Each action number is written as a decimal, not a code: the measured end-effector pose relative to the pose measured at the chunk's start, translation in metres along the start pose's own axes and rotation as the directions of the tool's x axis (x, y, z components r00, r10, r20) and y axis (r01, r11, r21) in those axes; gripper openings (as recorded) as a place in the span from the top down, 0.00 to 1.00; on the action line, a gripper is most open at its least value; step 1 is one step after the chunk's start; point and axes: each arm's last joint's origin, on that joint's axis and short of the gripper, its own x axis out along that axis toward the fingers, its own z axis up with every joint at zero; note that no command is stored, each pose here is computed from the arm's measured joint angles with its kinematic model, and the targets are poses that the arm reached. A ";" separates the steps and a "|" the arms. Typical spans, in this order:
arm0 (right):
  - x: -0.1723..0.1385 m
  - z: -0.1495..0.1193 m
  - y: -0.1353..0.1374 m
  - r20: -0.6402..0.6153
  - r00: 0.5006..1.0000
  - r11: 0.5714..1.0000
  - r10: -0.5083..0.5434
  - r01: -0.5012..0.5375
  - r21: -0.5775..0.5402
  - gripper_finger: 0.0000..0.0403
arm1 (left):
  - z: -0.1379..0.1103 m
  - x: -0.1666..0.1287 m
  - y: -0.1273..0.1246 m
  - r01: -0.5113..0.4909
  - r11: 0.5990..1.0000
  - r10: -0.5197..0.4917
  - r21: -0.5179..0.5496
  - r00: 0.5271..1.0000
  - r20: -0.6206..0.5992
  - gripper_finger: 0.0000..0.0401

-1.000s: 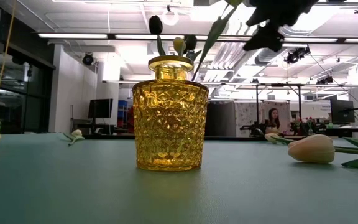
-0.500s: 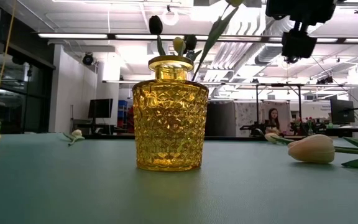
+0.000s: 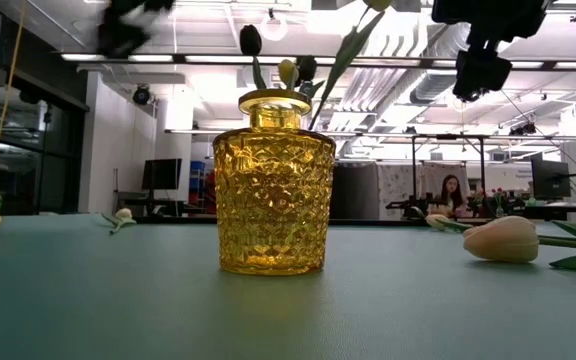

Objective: Sort flowers into vase by color
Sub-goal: Put the yellow tulip into the violet vase, then put the top right white tulip into the yellow vase

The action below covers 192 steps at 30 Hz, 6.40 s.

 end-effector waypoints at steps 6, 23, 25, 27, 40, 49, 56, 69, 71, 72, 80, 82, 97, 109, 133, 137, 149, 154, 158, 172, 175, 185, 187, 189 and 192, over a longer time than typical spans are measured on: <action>0.000 0.002 -0.004 0.057 0.994 0.995 -0.098 0.098 0.001 0.27 | -0.082 0.003 0.020 -0.603 0.782 0.517 -0.156 0.769 -0.376 0.39; -0.001 0.003 -0.010 0.061 0.986 0.988 -0.154 0.153 0.028 0.27 | -0.169 0.039 0.059 -0.826 0.506 0.636 -0.247 0.551 -0.540 0.39; -0.001 0.003 -0.010 0.061 0.986 0.988 -0.154 0.153 0.029 0.27 | -0.171 0.041 0.069 -0.827 0.497 0.639 -0.263 0.554 -0.534 0.39; -0.001 0.003 -0.010 0.061 0.986 0.988 -0.154 0.152 0.031 0.27 | -0.172 0.042 0.078 -0.837 0.480 0.651 -0.261 0.540 -0.534 0.39; -0.001 0.002 -0.010 0.052 0.986 0.985 -0.157 0.152 0.084 0.27 | -0.182 0.044 0.107 -0.852 0.463 0.640 -0.244 0.512 -0.572 0.42; -0.001 0.001 -0.011 0.041 0.986 0.984 -0.161 0.157 0.084 0.27 | -0.182 0.048 0.107 -0.812 0.553 0.628 -0.189 0.555 -0.546 0.86; -0.001 0.002 -0.010 0.048 0.986 0.985 -0.157 0.152 0.083 0.27 | -0.169 0.051 0.091 -0.724 0.665 0.621 -0.184 0.673 -0.403 0.98; -0.043 0.014 0.004 0.369 0.929 0.996 0.036 -0.064 0.064 0.27 | -0.062 0.014 -0.023 -0.318 0.903 0.120 0.289 0.832 0.541 1.00; -0.051 0.014 0.005 0.421 0.906 0.995 0.046 -0.078 0.060 0.27 | -0.041 0.012 -0.039 -0.334 0.845 -0.013 0.417 0.768 0.641 1.00; -0.055 0.014 0.005 0.445 0.894 0.995 0.049 -0.083 0.057 0.27 | -0.032 0.012 -0.045 -0.344 0.820 -0.074 0.458 0.729 0.680 1.00; -0.066 0.013 0.004 0.514 0.858 0.995 0.013 -0.059 0.074 0.27 | 0.020 0.039 -0.039 -0.368 0.751 -0.230 0.549 0.633 0.739 1.00; -0.065 0.013 0.004 0.512 0.859 0.996 0.011 -0.058 0.075 0.27 | 0.025 0.053 -0.028 -0.334 0.773 -0.212 0.539 0.666 0.715 1.00; -0.065 0.013 0.004 0.511 0.860 0.996 0.010 -0.056 0.074 0.27 | 0.029 0.079 -0.010 -0.412 0.756 -0.104 0.510 0.693 0.714 1.00; -0.065 0.013 0.004 0.511 0.860 0.996 0.010 -0.055 0.073 0.27 | 0.024 0.084 0.002 -0.370 0.813 -0.054 0.449 0.720 0.692 1.00; -0.065 0.013 0.004 0.511 0.859 0.996 0.011 -0.055 0.073 0.27 | 0.036 0.074 -0.010 -0.318 0.814 0.050 0.486 0.872 0.487 0.45; -0.065 0.013 0.004 0.511 0.859 0.997 0.011 -0.051 0.065 0.27 | 0.035 0.059 -0.016 -0.287 0.808 0.084 0.515 0.921 0.381 0.35; -0.068 0.020 -0.010 0.579 0.799 0.986 -0.163 0.119 0.113 0.27 | 0.030 -0.026 -0.031 -0.254 0.856 0.039 0.450 0.900 0.433 0.31; -0.071 0.022 -0.035 0.552 0.743 0.921 -0.379 0.247 0.301 0.27 | 0.031 -0.061 -0.038 -0.240 0.881 -0.040 0.408 0.822 0.569 0.31; -0.063 0.018 -0.078 0.308 0.725 0.746 -0.616 0.411 0.523 0.27 | 0.033 -0.083 -0.044 -0.237 0.887 -0.106 0.397 0.730 0.675 0.31; -0.003 0.006 -0.274 -0.342 0.776 0.516 -0.530 0.615 0.597 0.27 | 0.037 -0.096 -0.052 -0.205 0.912 -0.159 0.354 0.621 0.767 0.31; 0.008 -0.003 -0.291 -0.426 0.757 0.499 -0.496 0.650 0.573 0.27 | 0.038 -0.096 -0.052 -0.187 0.921 -0.158 0.342 0.621 0.767 0.31; 0.032 0.005 -0.291 -0.476 0.700 0.528 -0.532 0.714 0.460 0.43 | 0.042 -0.086 -0.055 -0.181 0.921 -0.169 0.346 0.614 0.771 0.31; 0.035 0.006 -0.289 -0.479 0.706 0.535 -0.521 0.708 0.462 0.54 | 0.042 -0.085 -0.055 -0.184 0.920 -0.166 0.347 0.619 0.768 0.31; 0.038 0.005 -0.286 -0.470 0.731 0.546 -0.495 0.682 0.487 0.69 | 0.042 -0.085 -0.055 -0.178 0.918 -0.173 0.354 0.624 0.762 0.31; 0.044 0.007 -0.277 -0.452 0.764 0.584 -0.460 0.644 0.493 0.93 | 0.041 -0.086 -0.055 -0.175 0.918 -0.177 0.357 0.624 0.761 0.31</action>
